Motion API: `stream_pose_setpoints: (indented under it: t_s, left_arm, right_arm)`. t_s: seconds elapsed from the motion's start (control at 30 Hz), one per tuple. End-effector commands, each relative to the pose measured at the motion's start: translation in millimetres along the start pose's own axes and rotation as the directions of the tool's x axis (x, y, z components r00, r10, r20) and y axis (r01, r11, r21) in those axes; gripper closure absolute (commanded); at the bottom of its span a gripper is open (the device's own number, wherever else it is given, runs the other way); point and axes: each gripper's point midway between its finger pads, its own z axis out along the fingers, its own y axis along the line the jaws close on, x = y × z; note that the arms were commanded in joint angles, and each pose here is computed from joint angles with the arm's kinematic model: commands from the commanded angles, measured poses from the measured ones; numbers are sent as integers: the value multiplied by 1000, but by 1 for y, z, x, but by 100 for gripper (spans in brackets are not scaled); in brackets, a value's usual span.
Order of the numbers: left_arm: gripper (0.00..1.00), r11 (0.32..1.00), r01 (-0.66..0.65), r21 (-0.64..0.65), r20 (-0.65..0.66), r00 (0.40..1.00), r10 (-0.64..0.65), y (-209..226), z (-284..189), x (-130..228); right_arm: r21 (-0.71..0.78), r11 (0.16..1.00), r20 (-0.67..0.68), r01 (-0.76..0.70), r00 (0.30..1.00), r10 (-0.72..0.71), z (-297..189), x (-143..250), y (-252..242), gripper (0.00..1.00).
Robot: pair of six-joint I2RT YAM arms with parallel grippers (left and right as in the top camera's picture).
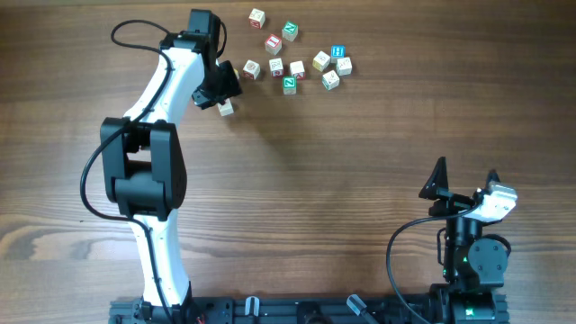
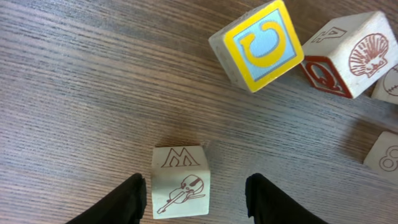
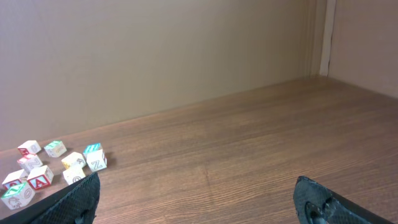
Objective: Form a horizontal line
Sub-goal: 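Lower the left gripper and close on the cream M block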
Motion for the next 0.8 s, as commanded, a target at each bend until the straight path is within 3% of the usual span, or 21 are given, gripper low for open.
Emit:
stream_pose_setpoints:
  t_s: [0.0,0.4,0.5,0.67,0.77]
  left_arm:
    - [42,1000,0,-31,-21,1000,0,5,4,7]
    - [52,998,-4,-67,-43,999,1,12,24,12]
    - [62,998,-14,-66,-44,999,11,10,24,14]
    - [61,997,-23,-71,-55,998,19,11,24,16]
    - [54,996,-54,-75,-70,996,49,12,23,20]
  right_arm:
    - [10,1000,7,11,1000,-11,0,-2,-2,0]
    - [10,1000,7,11,1000,-11,0,-2,-2,0]
    - [10,1000,7,11,1000,-11,0,-2,-2,0]
    - [10,1000,7,11,1000,-11,0,-2,-2,0]
    - [10,1000,7,11,1000,-11,0,-2,-2,0]
